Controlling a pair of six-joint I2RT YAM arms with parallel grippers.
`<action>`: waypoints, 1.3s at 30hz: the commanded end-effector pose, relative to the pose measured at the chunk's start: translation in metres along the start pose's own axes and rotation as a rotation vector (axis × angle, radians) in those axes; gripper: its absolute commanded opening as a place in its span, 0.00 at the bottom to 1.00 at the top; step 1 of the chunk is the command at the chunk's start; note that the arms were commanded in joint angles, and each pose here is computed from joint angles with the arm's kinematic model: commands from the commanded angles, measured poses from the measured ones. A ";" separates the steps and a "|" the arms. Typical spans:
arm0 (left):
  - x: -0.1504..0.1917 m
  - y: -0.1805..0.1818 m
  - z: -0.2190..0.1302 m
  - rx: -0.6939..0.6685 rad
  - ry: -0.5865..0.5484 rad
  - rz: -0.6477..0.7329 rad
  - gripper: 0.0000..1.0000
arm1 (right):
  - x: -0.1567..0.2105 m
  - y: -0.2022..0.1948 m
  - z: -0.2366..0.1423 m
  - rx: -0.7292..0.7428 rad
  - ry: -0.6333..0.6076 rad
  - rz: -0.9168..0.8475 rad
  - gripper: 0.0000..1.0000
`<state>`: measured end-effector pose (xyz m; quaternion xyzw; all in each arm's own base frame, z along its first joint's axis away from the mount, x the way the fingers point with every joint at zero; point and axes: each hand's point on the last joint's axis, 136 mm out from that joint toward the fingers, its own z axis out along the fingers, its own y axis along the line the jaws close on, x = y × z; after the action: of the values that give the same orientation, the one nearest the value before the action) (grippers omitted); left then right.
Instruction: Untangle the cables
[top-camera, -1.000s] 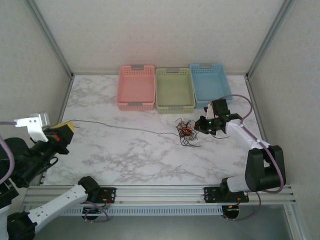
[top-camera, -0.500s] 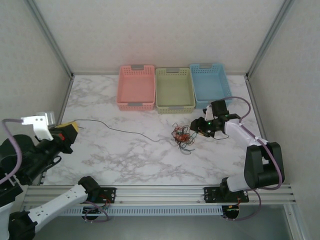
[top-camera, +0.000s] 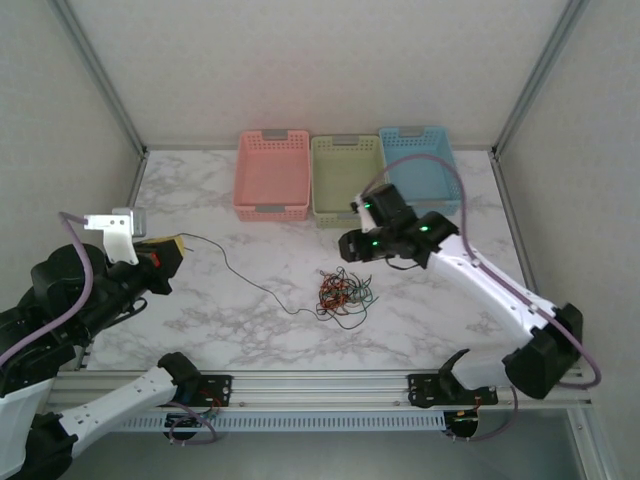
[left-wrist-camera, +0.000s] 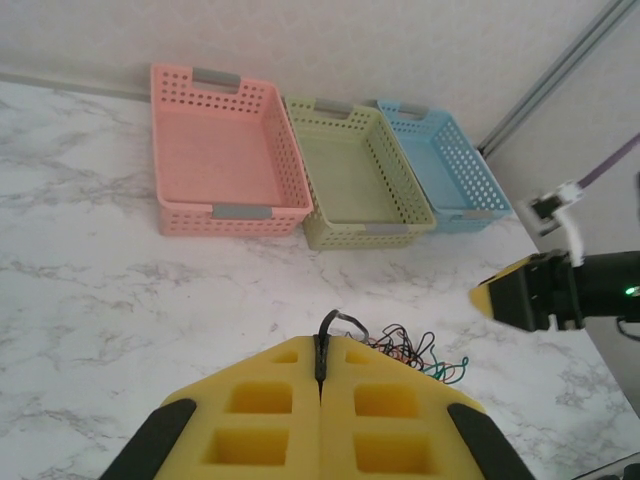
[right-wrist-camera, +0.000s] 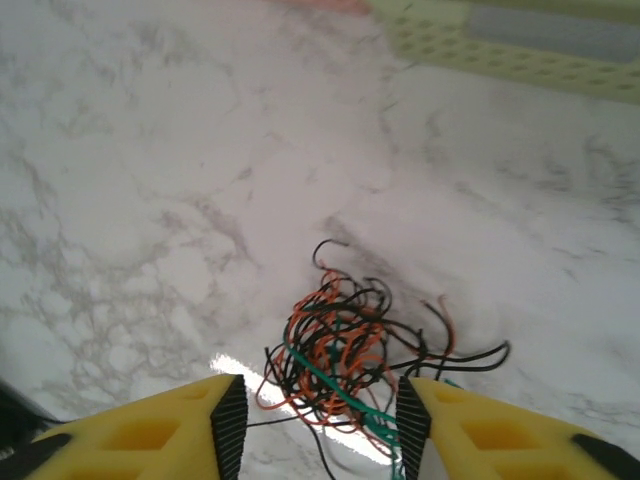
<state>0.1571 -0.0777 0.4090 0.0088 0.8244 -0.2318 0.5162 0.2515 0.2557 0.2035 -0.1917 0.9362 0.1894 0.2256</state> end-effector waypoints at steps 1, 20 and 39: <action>-0.003 -0.001 -0.005 0.018 -0.020 0.000 0.00 | 0.019 0.013 0.030 0.070 0.116 -0.082 0.38; 0.001 0.010 -0.011 -0.019 -0.027 0.001 0.00 | 0.107 0.010 0.140 0.318 0.484 -0.316 0.64; 0.004 0.018 -0.012 -0.053 -0.032 0.007 0.00 | 0.095 0.009 0.142 0.300 0.444 -0.298 0.19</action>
<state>0.1514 -0.0647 0.4088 -0.0030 0.8183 -0.2246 0.5292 0.2202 0.2933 0.0242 -0.3413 0.9348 -0.0773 0.0607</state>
